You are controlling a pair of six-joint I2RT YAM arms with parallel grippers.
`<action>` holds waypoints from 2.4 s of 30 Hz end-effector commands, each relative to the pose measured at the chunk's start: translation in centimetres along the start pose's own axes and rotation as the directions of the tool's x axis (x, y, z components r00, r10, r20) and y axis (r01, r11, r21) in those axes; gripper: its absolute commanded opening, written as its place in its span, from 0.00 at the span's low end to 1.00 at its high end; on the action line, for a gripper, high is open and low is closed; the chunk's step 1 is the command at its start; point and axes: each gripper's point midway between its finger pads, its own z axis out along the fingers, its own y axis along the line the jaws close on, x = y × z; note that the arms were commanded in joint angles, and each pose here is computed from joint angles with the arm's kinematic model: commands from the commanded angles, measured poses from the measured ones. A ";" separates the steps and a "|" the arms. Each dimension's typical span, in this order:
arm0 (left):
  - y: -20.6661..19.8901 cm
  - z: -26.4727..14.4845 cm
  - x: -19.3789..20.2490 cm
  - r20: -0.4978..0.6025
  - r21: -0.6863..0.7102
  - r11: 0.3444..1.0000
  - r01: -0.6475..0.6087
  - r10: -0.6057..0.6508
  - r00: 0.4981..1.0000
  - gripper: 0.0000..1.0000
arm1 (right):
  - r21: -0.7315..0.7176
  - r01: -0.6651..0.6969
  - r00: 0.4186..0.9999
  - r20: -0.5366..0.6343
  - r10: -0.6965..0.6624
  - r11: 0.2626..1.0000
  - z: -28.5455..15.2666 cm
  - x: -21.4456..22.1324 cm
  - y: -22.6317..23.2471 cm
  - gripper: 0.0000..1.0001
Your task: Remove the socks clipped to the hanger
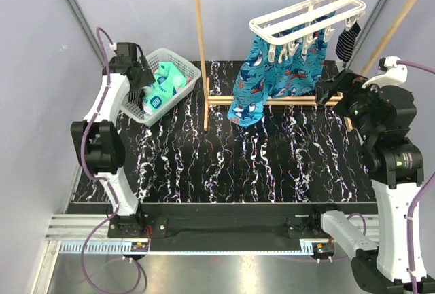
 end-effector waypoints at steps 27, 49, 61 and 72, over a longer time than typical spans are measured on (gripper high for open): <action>-16.8 -25.2 11.4 0.155 0.846 0.483 -0.225 0.182 0.971 0.88 | 0.191 0.269 0.962 -0.006 -0.272 0.944 16.6 -3.9 -14.9 1.00; -17.6 -27.5 11.7 0.227 0.876 0.385 -0.290 0.201 0.953 0.89 | -0.004 0.440 0.897 0.054 -0.439 0.898 24.8 -5.7 -17.3 0.97; -17.8 -27.2 11.8 0.232 0.874 0.385 -0.297 0.206 0.951 0.88 | -0.137 0.384 0.922 0.104 -0.372 0.913 25.1 -4.9 -15.0 0.35; -21.5 -30.4 12.0 0.238 0.885 0.387 -0.260 0.103 0.966 0.84 | -0.111 0.025 0.995 0.098 -0.014 0.994 18.4 -5.7 -10.4 0.00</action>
